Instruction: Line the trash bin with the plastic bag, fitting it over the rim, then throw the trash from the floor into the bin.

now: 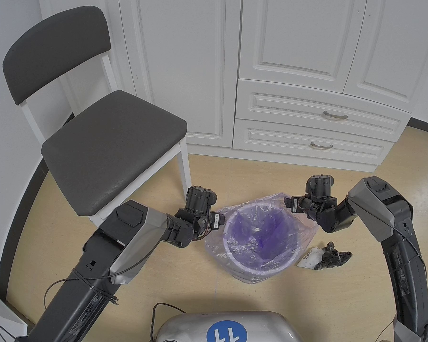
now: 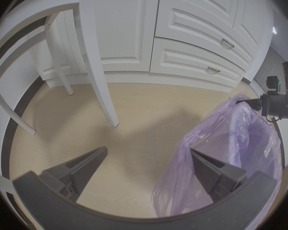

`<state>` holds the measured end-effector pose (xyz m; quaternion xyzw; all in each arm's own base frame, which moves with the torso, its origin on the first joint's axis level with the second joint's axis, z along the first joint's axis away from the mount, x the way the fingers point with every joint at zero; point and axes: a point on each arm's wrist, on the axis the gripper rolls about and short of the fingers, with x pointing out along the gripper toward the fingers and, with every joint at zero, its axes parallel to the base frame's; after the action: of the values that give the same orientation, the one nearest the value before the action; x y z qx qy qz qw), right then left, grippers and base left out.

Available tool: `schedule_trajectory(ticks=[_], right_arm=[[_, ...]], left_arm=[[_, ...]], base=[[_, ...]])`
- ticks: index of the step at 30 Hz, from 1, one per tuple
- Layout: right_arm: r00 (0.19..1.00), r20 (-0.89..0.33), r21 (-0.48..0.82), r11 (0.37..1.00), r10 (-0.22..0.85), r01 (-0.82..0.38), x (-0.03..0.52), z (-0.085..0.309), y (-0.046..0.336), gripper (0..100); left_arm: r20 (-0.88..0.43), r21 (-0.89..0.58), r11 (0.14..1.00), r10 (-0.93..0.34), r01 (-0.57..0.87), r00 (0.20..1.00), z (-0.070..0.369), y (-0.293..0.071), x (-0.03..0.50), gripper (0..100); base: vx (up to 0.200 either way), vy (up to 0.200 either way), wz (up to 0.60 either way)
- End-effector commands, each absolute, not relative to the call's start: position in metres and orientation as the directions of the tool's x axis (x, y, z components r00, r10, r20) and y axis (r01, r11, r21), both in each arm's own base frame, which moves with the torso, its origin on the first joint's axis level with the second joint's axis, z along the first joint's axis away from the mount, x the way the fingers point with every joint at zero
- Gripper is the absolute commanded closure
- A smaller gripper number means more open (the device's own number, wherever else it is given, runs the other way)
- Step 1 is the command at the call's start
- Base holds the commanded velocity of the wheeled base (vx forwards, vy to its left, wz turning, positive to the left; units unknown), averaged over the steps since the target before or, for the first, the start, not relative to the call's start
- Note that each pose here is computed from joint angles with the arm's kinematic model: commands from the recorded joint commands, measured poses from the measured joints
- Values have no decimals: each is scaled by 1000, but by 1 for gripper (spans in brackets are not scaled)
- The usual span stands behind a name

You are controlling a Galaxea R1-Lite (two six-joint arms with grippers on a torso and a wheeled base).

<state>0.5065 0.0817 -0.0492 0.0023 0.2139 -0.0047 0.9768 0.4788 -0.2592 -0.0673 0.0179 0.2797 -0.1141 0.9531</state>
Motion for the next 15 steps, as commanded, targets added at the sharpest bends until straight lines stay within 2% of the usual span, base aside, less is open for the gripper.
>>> schedule_trajectory(ticks=[1, 3, 4, 9, 15], right_arm=[[913, -408, 7, 1000, -8, 12, 507, -44, 81, 0], [920, -392, 36, 999, -1, 17, 504, -30, 83, 0], [923, -384, 64, 998, 22, 3, 497, -10, 85, 0], [909, -410, 70, 996, 77, -53, 470, 23, 86, 0], [888, -455, 53, 997, 68, -49, 462, 37, 80, 0]], left_arm=[[-532, -32, 973, -212, 231, 820, -64, -261, 478, 0], [-520, -36, 973, -213, 228, 827, -57, -262, 479, 0], [-500, -41, 974, -214, 224, 839, -43, -262, 480, 0], [-482, -41, 973, -218, 226, 849, -7, -258, 473, 0], [-542, -21, 970, -214, 242, 813, -9, -255, 453, 0]], base=[[0, 0, 0], [0, 0, 0], [0, 0, 0], [0, 0, 0], [0, 0, 0]])
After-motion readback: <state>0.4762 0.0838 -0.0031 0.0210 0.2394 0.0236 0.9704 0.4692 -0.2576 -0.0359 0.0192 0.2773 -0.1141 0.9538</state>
